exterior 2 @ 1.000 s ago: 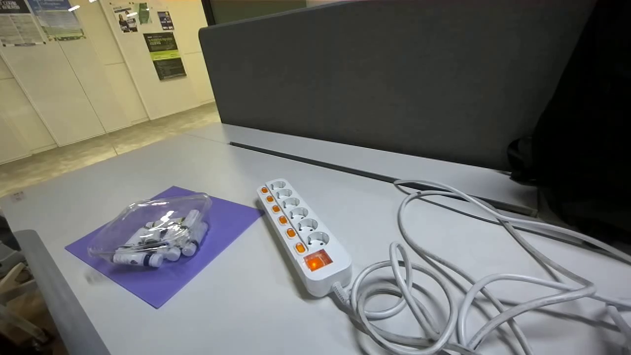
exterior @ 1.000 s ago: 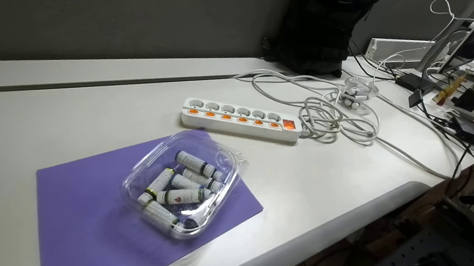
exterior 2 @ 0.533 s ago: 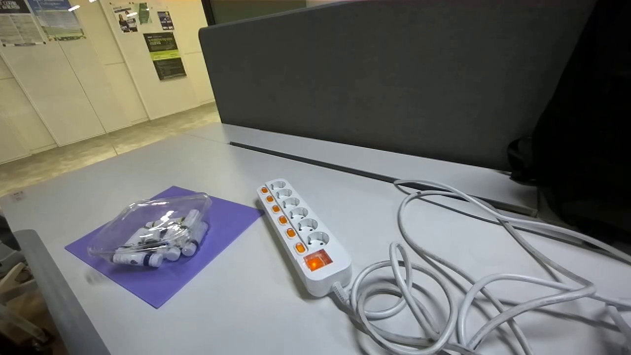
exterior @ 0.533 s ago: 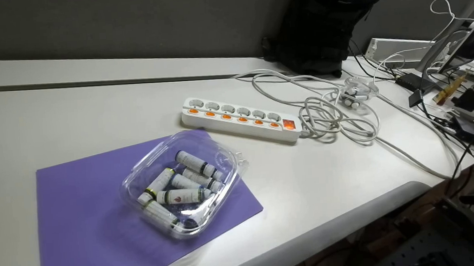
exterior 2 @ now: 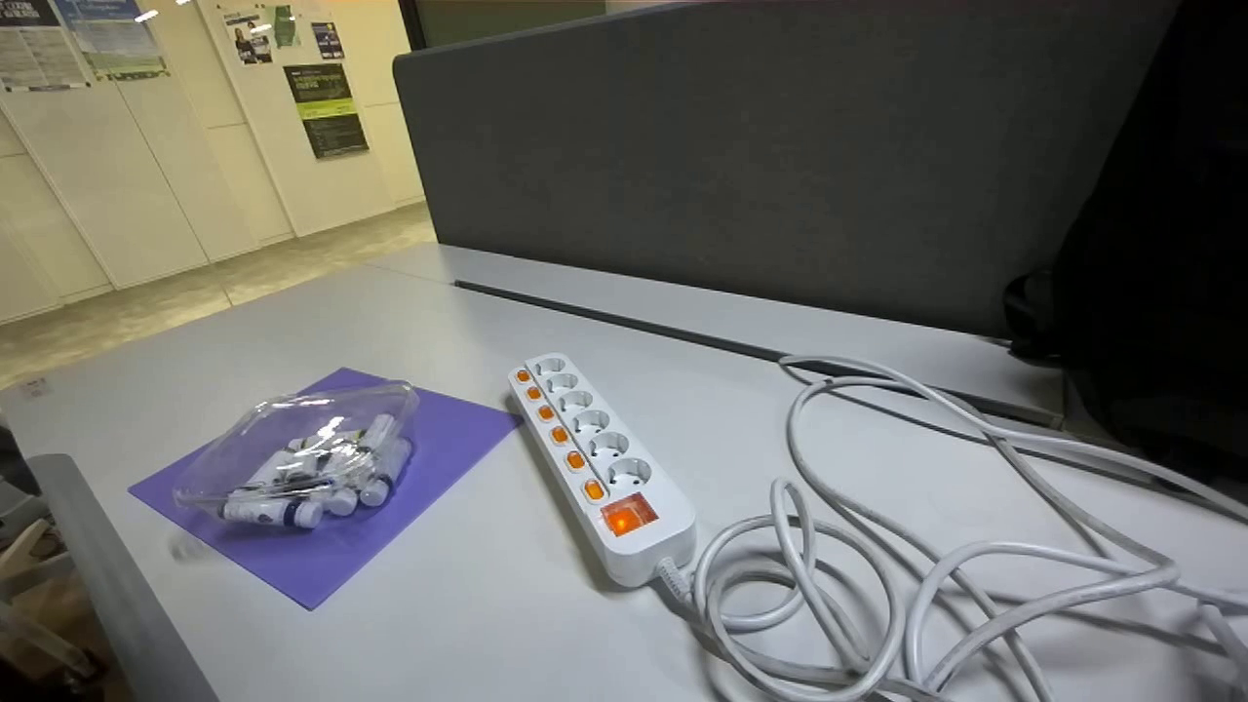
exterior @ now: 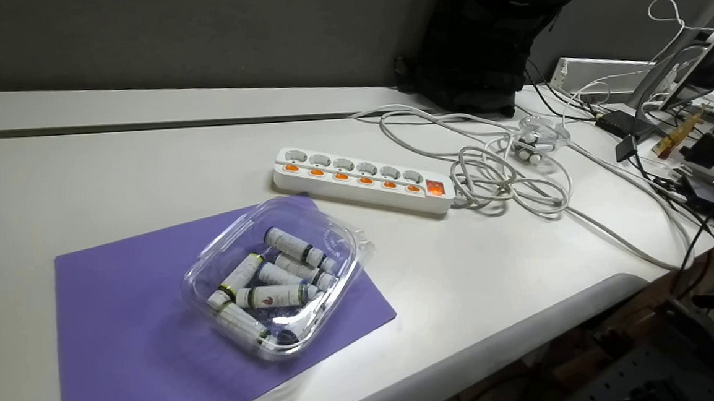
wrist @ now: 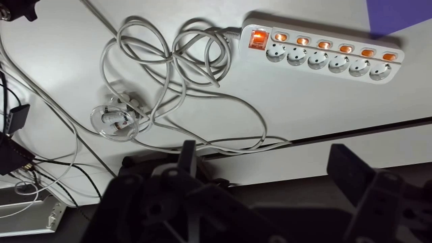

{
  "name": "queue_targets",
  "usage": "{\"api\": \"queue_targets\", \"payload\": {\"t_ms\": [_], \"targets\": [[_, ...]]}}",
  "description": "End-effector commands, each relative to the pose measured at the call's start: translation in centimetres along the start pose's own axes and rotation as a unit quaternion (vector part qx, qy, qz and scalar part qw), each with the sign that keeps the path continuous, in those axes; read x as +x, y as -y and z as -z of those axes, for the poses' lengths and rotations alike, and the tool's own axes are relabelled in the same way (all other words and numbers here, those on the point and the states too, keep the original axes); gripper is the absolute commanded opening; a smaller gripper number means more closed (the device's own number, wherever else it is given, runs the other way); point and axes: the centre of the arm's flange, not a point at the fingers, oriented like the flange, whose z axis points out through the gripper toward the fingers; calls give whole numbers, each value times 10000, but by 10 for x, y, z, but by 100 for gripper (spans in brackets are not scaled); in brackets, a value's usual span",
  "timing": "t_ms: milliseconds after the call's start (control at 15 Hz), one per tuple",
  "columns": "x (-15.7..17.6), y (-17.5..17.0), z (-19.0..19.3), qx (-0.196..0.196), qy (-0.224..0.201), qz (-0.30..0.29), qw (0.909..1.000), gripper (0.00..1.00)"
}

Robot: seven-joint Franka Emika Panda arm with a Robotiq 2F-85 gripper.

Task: Press the fourth and third switch from the left on the extension cable

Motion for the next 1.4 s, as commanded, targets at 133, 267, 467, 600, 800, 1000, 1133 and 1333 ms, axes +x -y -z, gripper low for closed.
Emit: {"api": "queue_targets", "payload": {"t_ms": [133,267,467,600,800,1000,1133,1333], "targets": [[45,-18,-21,263,424,31,9988,100],[66,-26,-36,306,577,38,9979,100],[97,-30,-59,289,757,149,9966,100],[117,-28,-80,270,997,271,9943,100],[145,-19,-117,299,1459,431,9879,100],[160,0,-165,271,1904,633,9793,100],[161,20,-197,146,2095,821,9742,100],[151,60,-237,-149,2363,1253,9635,100]]}}
